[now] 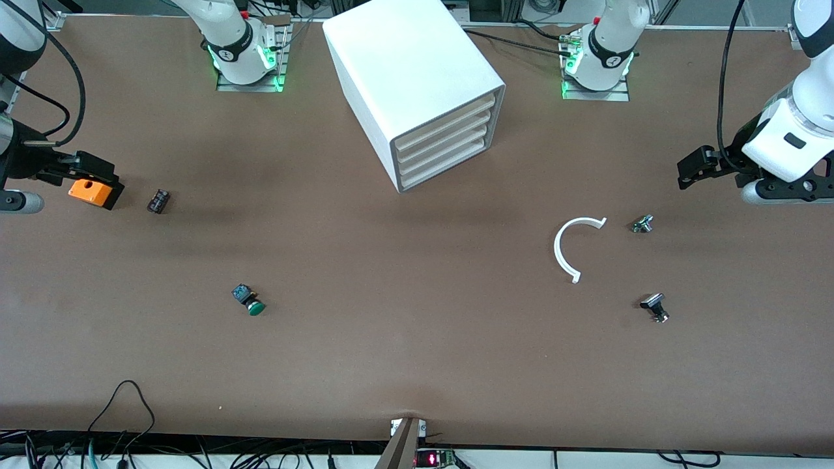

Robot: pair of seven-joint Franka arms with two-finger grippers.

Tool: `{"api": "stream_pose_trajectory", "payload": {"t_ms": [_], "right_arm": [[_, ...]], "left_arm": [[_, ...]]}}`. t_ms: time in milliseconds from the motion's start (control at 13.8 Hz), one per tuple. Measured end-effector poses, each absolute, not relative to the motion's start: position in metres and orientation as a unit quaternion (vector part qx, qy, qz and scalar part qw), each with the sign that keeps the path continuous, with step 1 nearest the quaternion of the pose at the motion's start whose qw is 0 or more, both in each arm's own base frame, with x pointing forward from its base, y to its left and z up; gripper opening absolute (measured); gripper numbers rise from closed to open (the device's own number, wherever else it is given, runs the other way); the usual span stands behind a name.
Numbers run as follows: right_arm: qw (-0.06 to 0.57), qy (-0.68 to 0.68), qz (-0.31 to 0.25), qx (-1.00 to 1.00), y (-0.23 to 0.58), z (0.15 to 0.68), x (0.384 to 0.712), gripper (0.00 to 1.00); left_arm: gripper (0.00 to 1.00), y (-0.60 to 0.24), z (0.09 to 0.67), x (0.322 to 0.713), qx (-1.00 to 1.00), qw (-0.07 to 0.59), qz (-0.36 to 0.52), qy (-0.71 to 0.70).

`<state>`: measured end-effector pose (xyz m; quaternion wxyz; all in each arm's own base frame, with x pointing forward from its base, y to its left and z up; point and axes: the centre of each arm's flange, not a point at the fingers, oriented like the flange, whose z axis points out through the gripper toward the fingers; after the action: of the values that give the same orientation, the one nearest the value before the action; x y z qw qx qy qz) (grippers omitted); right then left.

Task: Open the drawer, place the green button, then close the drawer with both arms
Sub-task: 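Move the right gripper toward the green push button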

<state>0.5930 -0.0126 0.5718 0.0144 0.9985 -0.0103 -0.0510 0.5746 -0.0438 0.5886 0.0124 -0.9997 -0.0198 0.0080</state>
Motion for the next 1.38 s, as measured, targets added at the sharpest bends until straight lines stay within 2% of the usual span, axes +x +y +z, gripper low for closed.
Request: {"api": "stream_pose_trajectory", "payload": {"t_ms": [1158, 1375], "right_arm": [[0.014, -0.007, -0.053, 0.998, -0.008, 0.57, 0.594, 1.0], [0.01, 0.005, -0.067, 0.998, 0.006, 0.552, 0.6, 1.0]], "left_arm": [[1.0, -0.044, 0.59, 0.577, -1.0, 0.012, 0.007, -0.02], [1.0, -0.044, 0.59, 0.578, -1.0, 0.012, 0.007, -0.02]]}}
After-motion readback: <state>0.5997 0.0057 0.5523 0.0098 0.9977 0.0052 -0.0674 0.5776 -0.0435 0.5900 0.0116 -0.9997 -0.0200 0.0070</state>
